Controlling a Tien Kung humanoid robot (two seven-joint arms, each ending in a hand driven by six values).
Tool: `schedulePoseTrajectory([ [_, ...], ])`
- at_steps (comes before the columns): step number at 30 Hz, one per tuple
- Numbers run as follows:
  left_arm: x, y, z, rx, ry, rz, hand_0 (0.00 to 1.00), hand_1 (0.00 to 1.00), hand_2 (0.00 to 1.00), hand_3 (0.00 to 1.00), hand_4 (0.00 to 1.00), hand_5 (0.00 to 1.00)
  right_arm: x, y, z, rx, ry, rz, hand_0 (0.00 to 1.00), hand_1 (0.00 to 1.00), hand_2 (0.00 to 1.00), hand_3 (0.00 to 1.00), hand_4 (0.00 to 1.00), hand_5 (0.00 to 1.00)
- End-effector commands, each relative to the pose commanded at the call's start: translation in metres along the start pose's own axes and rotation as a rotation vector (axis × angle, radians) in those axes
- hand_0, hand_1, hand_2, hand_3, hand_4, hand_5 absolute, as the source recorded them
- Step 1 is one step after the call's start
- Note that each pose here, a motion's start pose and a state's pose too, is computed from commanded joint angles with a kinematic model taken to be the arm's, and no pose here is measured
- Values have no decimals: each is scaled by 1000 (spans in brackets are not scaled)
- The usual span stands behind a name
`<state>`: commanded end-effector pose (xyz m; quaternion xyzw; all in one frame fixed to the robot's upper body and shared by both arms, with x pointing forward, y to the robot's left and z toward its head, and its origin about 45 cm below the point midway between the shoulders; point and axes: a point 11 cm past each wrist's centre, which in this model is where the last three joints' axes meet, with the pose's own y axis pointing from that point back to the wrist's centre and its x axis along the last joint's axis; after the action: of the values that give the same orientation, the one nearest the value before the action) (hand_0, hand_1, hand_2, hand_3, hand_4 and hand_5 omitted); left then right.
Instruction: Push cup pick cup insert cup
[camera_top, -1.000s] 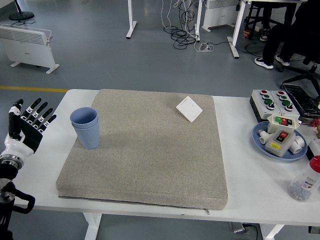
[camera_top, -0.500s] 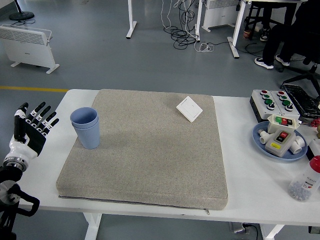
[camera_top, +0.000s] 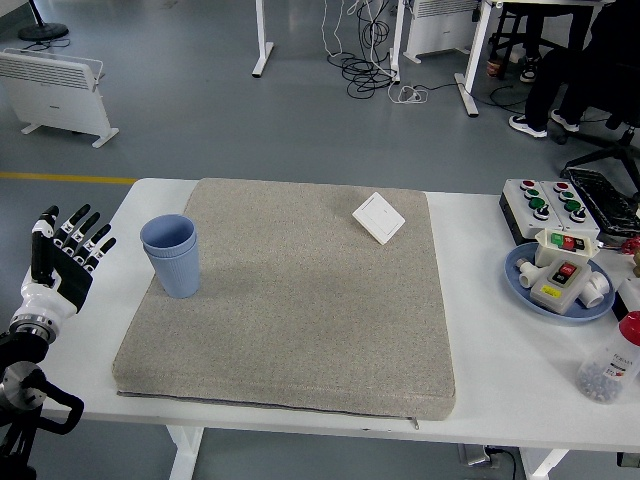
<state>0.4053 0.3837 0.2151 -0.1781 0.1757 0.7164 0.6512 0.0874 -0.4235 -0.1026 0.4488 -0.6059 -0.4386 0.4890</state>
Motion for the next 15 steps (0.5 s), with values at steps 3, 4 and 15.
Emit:
schedulePoseTrajectory([
  [3, 1, 0, -1, 2, 1, 4, 873, 880, 948, 848, 593, 998, 0, 0, 0, 0, 0, 0, 775, 688, 686, 569, 135, 473],
  [4, 1, 1, -1, 2, 2, 5, 873, 880, 948, 848, 593, 998, 0, 0, 0, 0, 0, 0, 775, 688, 686, 569, 135, 473],
  [15, 2, 0, -2, 5, -2, 5, 877, 882, 949, 846, 589, 998, 0, 0, -1, 2, 1, 0, 774, 688, 686, 569, 135, 474],
])
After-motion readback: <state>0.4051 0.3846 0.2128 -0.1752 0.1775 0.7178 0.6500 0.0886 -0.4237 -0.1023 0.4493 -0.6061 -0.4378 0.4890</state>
